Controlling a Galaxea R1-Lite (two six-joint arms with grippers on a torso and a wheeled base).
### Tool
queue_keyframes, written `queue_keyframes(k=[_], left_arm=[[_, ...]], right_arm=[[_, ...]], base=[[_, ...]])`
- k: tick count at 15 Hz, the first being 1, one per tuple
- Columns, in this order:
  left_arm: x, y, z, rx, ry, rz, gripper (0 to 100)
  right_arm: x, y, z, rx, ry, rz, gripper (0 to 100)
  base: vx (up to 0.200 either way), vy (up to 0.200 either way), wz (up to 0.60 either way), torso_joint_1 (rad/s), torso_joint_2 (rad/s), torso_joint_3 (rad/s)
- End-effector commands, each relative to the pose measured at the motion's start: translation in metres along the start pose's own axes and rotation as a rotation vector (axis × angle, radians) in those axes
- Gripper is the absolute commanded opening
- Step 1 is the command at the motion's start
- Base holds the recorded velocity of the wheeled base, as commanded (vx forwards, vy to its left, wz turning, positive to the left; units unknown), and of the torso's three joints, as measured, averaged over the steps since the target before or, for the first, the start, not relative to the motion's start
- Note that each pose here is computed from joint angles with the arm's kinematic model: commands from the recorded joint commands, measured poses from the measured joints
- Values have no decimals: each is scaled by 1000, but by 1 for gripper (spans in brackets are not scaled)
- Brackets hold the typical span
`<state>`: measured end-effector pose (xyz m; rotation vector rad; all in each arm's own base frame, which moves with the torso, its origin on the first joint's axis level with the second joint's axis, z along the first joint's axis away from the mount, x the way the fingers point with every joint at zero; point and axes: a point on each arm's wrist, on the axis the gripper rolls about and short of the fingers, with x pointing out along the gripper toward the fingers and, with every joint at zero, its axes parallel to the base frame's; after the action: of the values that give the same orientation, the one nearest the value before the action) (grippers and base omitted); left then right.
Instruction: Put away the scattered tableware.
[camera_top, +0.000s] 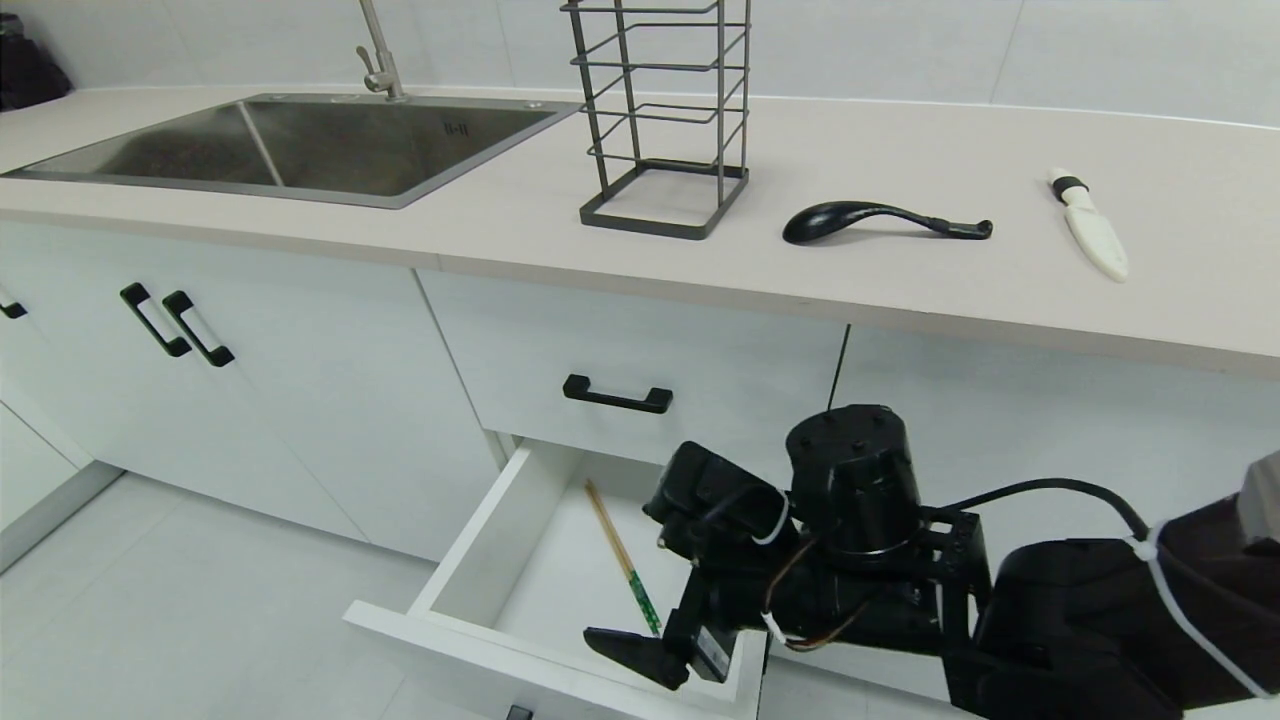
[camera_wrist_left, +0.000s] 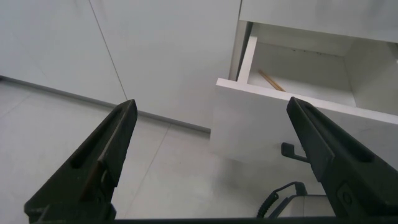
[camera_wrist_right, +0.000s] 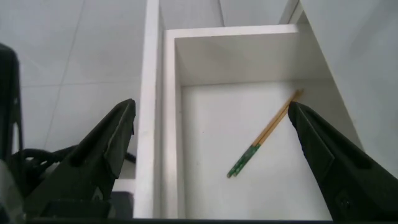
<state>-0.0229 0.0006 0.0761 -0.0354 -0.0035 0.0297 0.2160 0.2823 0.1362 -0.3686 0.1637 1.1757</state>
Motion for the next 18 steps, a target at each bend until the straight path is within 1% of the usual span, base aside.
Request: queue_keyframes(k=[1, 3, 5, 7, 9, 13, 16, 18], left_arm=[[0, 0, 0, 0, 0, 1, 100], [0, 0, 0, 0, 0, 1, 100], [0, 0, 0, -1, 0, 1, 100], [0, 0, 0, -1, 0, 1, 100], [0, 0, 0, -1, 0, 1, 100], [0, 0, 0, -1, 0, 1, 100], [0, 0, 0, -1, 0, 1, 100], [0, 0, 0, 0, 0, 1, 100]], right_arm=[[-22, 9, -4, 0, 10, 13, 100], [-20, 15, -14, 4, 24, 32, 100], [-16, 16, -19, 9, 33, 33, 100], [-20, 23, -26, 29, 48, 44, 100], [-22, 25, -30, 38, 39, 45, 100], [-22, 25, -24, 31, 26, 44, 100], [-18, 27, -14, 18, -9, 56, 100], [-16, 28, -10, 17, -4, 63, 100]], base=[[0, 0, 0, 0, 0, 0], [0, 0, 0, 0, 0, 0], [0, 0, 0, 0, 0, 0], [0, 0, 0, 0, 0, 0], [0, 0, 0, 0, 0, 0], [0, 0, 0, 0, 0, 0], [0, 0, 0, 0, 0, 0], [0, 0, 0, 0, 0, 0]])
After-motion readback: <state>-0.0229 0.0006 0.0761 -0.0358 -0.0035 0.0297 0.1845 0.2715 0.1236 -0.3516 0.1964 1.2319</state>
